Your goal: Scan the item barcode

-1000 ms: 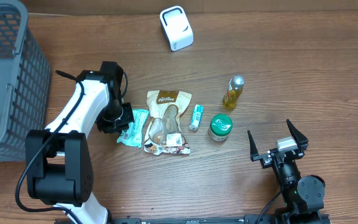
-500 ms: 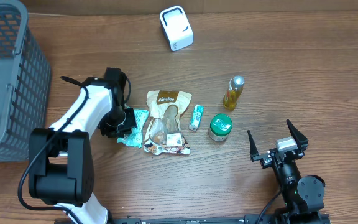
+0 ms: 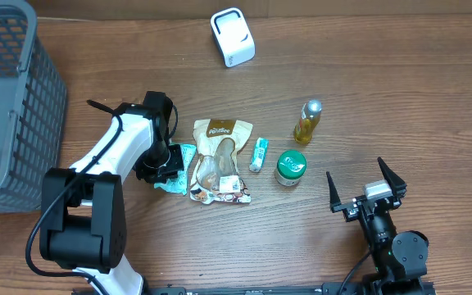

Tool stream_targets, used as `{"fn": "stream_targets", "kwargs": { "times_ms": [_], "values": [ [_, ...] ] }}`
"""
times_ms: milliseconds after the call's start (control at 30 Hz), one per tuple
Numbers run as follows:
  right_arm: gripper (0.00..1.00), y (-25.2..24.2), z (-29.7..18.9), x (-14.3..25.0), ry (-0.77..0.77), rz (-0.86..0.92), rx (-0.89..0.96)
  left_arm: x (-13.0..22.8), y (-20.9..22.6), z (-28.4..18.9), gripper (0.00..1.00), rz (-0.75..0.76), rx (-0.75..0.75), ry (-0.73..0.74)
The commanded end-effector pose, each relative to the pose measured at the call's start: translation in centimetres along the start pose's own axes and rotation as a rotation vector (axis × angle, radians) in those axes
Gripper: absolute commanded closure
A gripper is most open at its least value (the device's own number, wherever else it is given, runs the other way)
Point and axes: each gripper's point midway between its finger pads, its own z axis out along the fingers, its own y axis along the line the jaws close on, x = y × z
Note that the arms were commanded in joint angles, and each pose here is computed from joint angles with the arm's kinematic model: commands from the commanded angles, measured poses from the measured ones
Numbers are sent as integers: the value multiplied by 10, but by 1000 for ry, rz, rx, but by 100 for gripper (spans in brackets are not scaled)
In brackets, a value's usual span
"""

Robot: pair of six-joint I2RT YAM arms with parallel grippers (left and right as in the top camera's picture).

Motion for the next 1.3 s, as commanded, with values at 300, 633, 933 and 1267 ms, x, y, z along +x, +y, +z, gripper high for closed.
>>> {"fn": "stream_targets", "kwargs": {
  "times_ms": [300,633,933,1267],
  "values": [
    [0,1,0,3,0,4,-2,6,13,26,78,25,-50,-19],
    [0,1,0,3,0,4,-2,22,21,48,57,17,-66,7],
    [0,1,0,3,0,4,-2,4,8,20,64,18,-17,-49],
    [0,1,0,3,0,4,-2,-14,-10,-30,48,17,55,-116]
  ]
}}
